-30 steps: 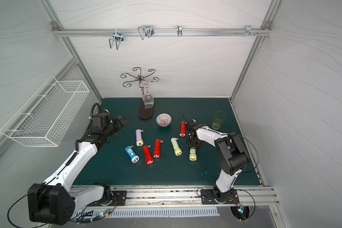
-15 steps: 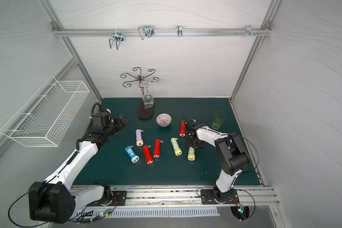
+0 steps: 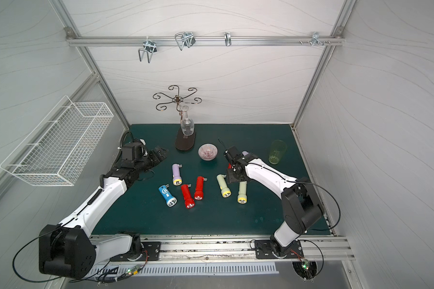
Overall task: Close the plug at the bottom of the flashlight
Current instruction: Place the flashlight at the center of the board, then pick up the flashlight from the center of the board.
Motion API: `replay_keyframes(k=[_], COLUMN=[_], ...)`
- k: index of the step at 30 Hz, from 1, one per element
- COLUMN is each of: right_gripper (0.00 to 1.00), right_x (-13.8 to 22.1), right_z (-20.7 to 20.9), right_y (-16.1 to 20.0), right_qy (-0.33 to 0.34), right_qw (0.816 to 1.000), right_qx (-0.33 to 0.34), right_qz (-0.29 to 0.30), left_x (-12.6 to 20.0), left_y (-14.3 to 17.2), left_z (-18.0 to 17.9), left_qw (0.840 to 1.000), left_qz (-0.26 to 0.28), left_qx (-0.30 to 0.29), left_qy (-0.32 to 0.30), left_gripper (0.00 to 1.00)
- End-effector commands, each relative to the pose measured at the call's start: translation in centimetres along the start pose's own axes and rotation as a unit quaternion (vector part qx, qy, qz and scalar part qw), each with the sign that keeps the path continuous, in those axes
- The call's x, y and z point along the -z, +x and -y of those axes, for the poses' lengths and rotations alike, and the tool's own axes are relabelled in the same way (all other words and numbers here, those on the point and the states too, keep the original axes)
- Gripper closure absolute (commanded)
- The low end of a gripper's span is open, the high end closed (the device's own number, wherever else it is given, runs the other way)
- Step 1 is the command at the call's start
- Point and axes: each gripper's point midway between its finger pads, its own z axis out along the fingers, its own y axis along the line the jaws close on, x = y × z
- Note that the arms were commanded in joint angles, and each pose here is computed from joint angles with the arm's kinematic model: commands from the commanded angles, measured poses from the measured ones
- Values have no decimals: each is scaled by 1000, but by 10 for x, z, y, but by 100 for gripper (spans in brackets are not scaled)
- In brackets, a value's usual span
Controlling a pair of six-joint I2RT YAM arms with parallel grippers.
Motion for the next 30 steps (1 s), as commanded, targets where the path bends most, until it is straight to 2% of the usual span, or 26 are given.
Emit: replay_keyframes(k=[1, 4, 8, 14, 30], right_gripper=[26, 26, 27, 29, 41], right_x=[3, -5, -19, -40, -75], right_z=[-23, -47, -59, -57, -62], right_y=[1, 0, -3, -6, -4], right_qy=[-35, -70, -61, -31, -7], right_qw=[999, 996, 994, 994, 992], right_qx=[40, 56, 82, 96, 99], right_qz=[-8, -19, -33, -53, -79], left_x=[-1, -9, -12, -12, -15], left_y=[4, 16, 19, 18, 19], left_z=[29, 33, 37, 39, 36], left_qw=[999, 998, 997, 997, 997], left_qz=[-5, -30, -43, -44, -50], left_qx=[-8, 7, 7, 2, 14], left_qy=[44, 57, 63, 68, 66], left_gripper=[0, 0, 0, 0, 1])
